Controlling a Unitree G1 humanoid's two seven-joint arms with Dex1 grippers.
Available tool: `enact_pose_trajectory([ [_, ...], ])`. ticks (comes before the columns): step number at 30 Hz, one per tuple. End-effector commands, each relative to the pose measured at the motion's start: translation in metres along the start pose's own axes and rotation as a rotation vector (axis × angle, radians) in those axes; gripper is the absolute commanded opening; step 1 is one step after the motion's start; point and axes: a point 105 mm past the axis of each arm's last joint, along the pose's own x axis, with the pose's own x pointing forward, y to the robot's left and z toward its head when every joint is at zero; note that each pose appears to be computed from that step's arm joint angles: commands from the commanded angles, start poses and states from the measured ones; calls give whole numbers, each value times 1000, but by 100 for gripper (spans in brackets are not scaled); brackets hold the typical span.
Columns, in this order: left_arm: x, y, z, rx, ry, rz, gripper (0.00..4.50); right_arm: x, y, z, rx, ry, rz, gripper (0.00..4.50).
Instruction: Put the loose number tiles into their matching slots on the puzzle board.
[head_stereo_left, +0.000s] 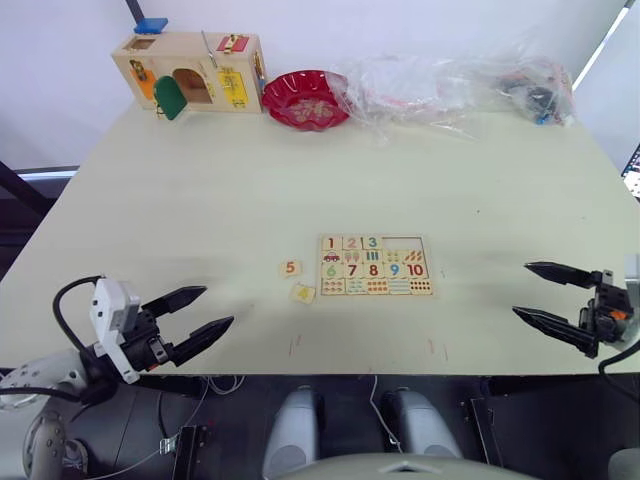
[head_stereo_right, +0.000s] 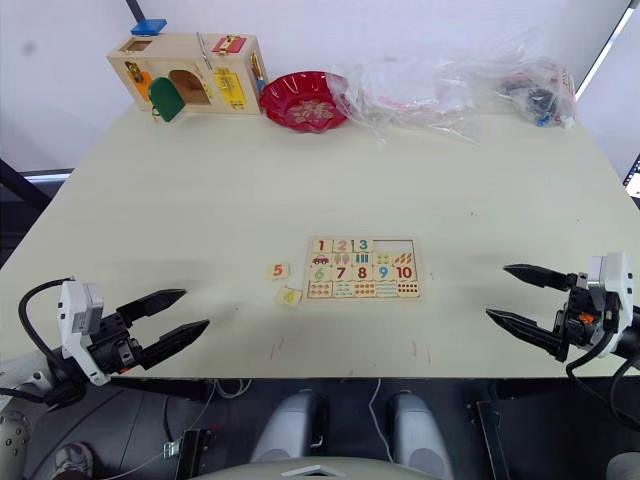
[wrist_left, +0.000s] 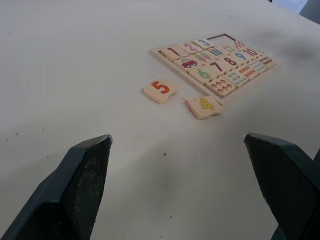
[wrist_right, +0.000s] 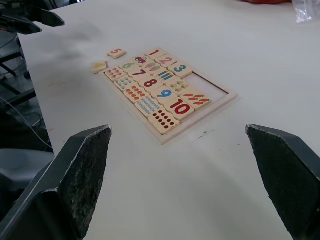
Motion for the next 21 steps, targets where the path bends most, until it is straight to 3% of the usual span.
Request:
enact_pose_trajectory([
  [1,9,-5,15,92,-2,-76,449,1,5,22,-73,-47,22,450],
  [11,40,-4,37,239,133,-432,449,20,25,38,-76,-53,167,450],
  [21,86,1,41,382,267,-737,449,27,30,43,-117,-47,208,450],
])
